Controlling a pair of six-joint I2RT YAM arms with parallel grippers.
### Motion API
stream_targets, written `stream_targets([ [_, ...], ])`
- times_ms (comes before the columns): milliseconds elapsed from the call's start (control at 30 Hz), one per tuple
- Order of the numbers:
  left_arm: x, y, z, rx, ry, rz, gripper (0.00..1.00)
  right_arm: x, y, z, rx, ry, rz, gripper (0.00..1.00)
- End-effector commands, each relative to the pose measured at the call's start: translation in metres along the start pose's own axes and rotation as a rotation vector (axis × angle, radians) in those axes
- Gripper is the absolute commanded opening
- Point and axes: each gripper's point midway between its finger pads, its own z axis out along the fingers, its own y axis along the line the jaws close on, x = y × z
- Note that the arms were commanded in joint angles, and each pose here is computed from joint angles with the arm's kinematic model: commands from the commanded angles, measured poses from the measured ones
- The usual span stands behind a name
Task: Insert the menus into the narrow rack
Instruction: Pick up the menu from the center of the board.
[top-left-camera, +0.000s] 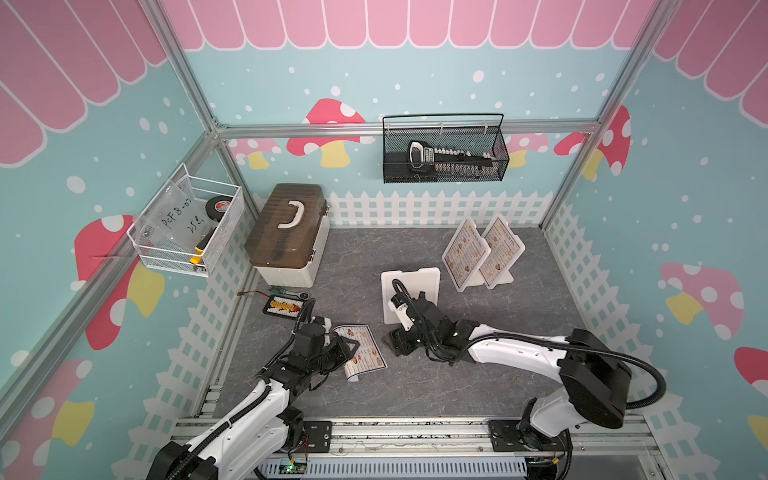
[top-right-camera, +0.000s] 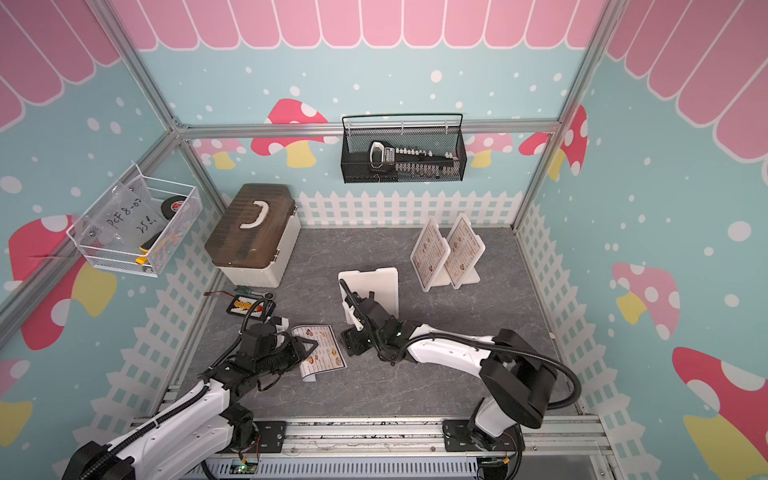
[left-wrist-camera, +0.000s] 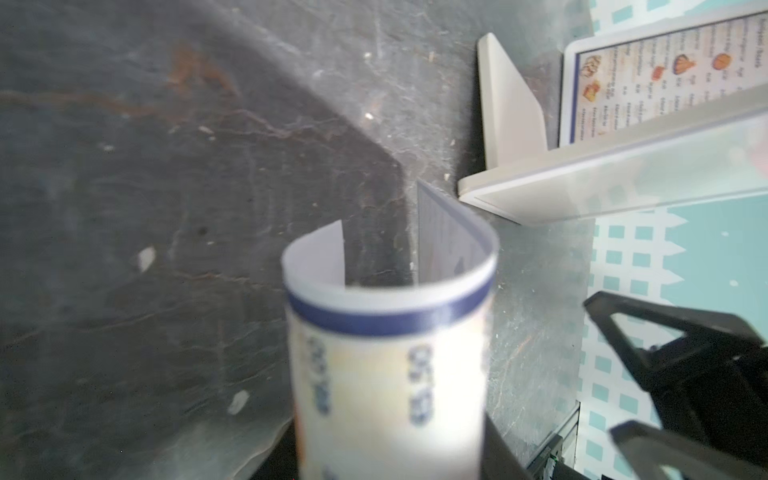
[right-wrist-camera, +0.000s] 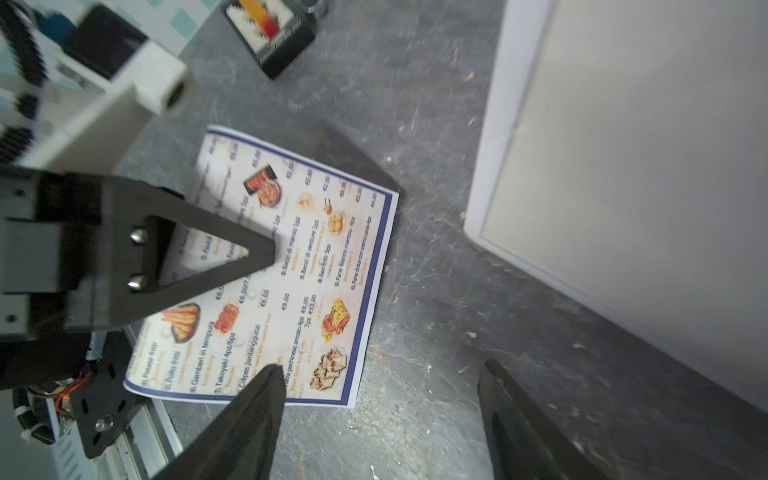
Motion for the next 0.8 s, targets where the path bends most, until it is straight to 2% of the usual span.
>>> stream_targets([
  [0,-0.014,-0.048,-0.008,0.147,-0.012,0.112,0.38,-0.008,-0.030,-0.027,0.078,-0.031,0.042,0.75],
  [100,-0.020,-0.079,-0.014,0.219,0.004,0.166,0.38,-0.027,-0.050,-0.057,0.073,-0.089,0.114,0.76],
  [233,-0.026,-0.128,-0.025,0.289,0.054,0.303,0.38,-0.048,-0.070,-0.092,0.046,-0.111,0.151,0.77],
  [367,-0.029,-0.170,-0.030,0.304,0.133,0.456,0.39,-0.066,-0.068,-0.120,-0.007,-0.123,0.102,0.78],
  [533,-0.039,-0.219,-0.035,0.350,0.228,0.642,0.40,-0.097,-0.053,-0.150,-0.154,-0.176,0.025,0.80],
  [667,-0.039,-0.242,-0.037,0.388,0.323,0.753,0.40,-0.121,-0.041,-0.165,-0.285,-0.210,-0.040,0.80],
  [767,-0.036,-0.250,-0.038,0.398,0.379,0.827,0.41,-0.133,-0.034,-0.176,-0.316,-0.232,-0.133,0.80],
])
